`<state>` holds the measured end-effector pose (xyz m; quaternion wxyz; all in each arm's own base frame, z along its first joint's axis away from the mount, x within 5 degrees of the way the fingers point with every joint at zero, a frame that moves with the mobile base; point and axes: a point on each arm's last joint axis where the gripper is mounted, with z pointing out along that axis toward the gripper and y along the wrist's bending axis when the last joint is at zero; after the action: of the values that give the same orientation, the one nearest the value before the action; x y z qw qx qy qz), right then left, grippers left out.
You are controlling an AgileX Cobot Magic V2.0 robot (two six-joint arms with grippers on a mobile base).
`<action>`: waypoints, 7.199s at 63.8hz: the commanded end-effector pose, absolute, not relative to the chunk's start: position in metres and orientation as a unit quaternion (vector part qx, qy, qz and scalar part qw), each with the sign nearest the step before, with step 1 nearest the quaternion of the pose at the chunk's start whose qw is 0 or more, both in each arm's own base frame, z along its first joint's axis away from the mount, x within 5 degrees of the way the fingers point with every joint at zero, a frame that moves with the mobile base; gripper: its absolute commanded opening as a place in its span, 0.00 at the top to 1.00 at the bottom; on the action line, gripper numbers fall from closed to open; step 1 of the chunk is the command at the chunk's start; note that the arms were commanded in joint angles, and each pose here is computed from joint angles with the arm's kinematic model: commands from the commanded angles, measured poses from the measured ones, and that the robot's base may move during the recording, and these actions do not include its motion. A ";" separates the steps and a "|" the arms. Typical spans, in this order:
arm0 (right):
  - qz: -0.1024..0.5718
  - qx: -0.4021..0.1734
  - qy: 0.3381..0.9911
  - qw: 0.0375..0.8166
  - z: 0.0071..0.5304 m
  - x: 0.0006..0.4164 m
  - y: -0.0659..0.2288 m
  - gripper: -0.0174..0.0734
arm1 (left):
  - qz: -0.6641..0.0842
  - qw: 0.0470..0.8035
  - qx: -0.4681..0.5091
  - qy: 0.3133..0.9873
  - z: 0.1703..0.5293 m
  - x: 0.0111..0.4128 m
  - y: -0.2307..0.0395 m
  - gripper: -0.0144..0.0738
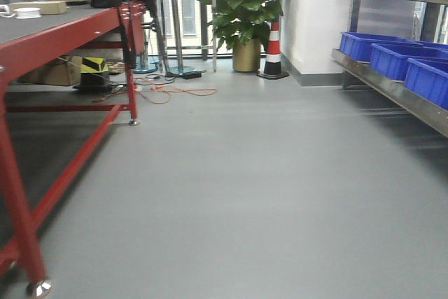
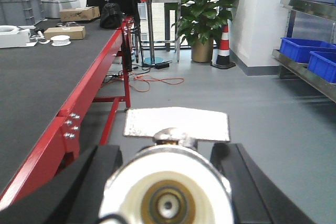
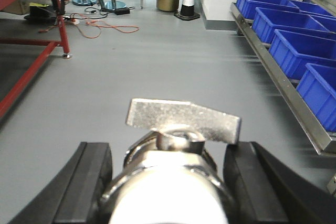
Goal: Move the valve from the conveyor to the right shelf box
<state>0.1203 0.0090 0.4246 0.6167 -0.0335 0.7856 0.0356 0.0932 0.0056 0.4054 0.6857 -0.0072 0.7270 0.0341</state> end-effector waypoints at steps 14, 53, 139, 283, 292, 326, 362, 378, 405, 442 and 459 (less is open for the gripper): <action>0.030 -0.031 0.756 0.653 0.436 0.118 0.008 0.98 | 0.030 0.710 -0.011 0.703 0.413 0.091 0.005 0.96; 0.030 -0.031 0.756 0.653 0.436 0.118 0.008 0.98 | 0.030 0.710 -0.011 0.703 0.413 0.091 0.005 0.96; 0.030 -0.031 0.756 0.653 0.436 0.118 0.008 0.98 | 0.030 0.710 -0.011 0.703 0.413 0.091 0.005 0.96; 0.030 -0.031 0.756 0.653 0.436 0.118 0.008 0.98 | 0.030 0.710 -0.011 0.703 0.413 0.091 0.005 0.96; 0.030 -0.031 0.756 0.653 0.436 0.118 0.008 0.98 | 0.030 0.710 -0.011 0.703 0.413 0.091 0.005 0.96; 0.030 -0.031 0.756 0.653 0.436 0.118 0.008 0.98 | 0.030 0.710 -0.011 0.703 0.413 0.091 0.005 0.96; 0.028 -0.028 0.740 0.671 0.441 0.119 0.007 0.98 | 0.030 0.710 -0.011 0.703 0.413 0.091 0.005 0.96; 0.027 -0.026 0.729 0.684 0.444 0.119 0.007 0.98 | 0.029 0.710 -0.011 0.703 0.413 0.091 0.005 0.96; 0.027 -0.026 0.731 0.681 0.450 0.128 0.007 0.98 | 0.032 0.742 -0.011 0.670 0.434 0.091 0.005 0.96; 0.127 -0.164 0.741 0.639 0.518 0.226 0.084 0.98 | -0.106 0.653 0.149 0.735 0.499 0.236 -0.085 0.96; 0.144 -0.209 0.786 0.564 0.495 0.282 0.129 0.98 | -0.127 0.588 0.205 0.772 0.476 0.311 -0.154 0.96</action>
<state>0.2701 0.1203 0.4934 0.5556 -0.2044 0.7932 0.1425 0.2944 -0.1391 0.4781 0.5897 0.1970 0.7734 -0.1237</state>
